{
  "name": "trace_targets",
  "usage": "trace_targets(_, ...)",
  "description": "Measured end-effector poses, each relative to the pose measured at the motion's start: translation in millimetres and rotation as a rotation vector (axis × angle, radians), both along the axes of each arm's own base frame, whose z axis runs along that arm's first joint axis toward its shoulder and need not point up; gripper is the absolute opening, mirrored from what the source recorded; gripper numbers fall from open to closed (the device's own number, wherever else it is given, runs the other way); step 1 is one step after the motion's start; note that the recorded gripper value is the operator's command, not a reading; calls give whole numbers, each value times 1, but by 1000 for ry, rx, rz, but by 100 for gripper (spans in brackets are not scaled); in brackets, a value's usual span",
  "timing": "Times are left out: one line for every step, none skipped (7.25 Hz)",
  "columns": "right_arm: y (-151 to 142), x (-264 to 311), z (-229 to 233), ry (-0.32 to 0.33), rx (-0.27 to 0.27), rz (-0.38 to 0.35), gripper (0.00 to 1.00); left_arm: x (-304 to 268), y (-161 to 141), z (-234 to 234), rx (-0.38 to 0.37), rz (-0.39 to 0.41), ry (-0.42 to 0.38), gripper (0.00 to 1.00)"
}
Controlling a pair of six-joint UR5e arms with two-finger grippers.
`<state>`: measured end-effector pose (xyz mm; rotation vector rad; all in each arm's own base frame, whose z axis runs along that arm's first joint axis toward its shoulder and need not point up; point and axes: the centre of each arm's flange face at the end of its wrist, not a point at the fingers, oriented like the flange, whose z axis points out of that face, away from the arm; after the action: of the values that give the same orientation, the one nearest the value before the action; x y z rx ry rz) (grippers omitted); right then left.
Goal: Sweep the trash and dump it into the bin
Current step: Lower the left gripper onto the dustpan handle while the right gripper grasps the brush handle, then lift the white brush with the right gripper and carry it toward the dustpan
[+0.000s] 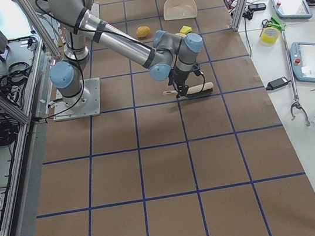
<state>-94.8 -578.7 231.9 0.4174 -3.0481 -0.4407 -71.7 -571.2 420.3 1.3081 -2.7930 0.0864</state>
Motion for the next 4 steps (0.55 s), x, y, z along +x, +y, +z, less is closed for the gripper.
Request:
trace_targets(2,-1,-2,3,6,-24,79,5,-12,-10,10,75,5,100)
trace_targets(3,-1,-4,3,10,-33,64,19,-24,-19,20,140,12,100)
trace_targets(4,-1,-5,3,11,-37,47,34,-37,-30,32,190,18,100)
trace_targets(4,-1,-5,3,11,-38,32,45,-49,-44,46,226,22,100)
